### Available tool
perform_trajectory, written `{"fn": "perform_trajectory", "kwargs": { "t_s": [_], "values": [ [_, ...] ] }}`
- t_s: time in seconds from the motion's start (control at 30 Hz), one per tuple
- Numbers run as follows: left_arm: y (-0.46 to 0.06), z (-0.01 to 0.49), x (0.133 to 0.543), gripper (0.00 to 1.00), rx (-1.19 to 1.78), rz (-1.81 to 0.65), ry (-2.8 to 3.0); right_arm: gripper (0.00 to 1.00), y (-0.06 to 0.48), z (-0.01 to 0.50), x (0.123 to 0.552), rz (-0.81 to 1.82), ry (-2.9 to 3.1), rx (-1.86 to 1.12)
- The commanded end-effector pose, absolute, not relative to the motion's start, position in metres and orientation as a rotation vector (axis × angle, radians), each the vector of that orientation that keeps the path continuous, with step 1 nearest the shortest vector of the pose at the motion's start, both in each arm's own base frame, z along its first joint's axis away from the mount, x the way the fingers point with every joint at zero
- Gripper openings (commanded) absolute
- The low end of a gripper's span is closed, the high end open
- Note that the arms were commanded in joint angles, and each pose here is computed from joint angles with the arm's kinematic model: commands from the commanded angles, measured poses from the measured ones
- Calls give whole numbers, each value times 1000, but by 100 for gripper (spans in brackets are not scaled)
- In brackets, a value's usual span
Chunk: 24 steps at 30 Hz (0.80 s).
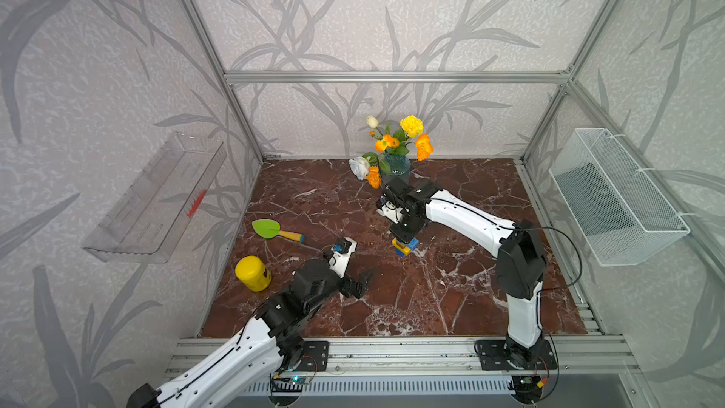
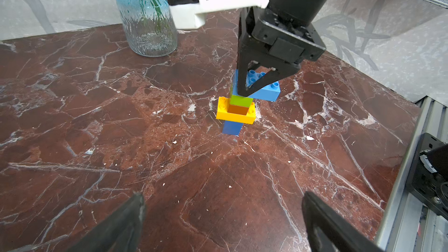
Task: Assemble the letter f with lego
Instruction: Assemble the lego brick with the lego brick.
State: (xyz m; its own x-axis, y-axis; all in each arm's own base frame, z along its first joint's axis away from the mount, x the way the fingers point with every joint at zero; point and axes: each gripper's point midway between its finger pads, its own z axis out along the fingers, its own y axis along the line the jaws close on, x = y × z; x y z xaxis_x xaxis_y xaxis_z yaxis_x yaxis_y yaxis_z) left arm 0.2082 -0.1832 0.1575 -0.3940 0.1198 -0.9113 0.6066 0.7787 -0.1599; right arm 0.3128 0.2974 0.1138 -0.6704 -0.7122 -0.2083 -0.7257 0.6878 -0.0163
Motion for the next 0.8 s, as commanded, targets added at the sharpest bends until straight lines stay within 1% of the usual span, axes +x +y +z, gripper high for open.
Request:
{"fn": "perform_trajectory", "kwargs": {
  "t_s": [0.0,0.17,0.53,0.67,0.77],
  "values": [
    [-183,159,207,99,557,-589,1910,11,279,77,305,12,2813,-1171],
    [-182,160,207,99,553,-592,1904,18,281,84,308,27,2783,-1156],
    [-183,159,208,99,555,-590,1909,37,283,107,308,68,2712,-1146],
    [-183,157,208,99,558,-586,1917,43,282,116,307,78,2692,-1142],
    [-184,157,209,99,560,-587,1920,45,281,119,306,79,2685,-1147]
  ]
}}
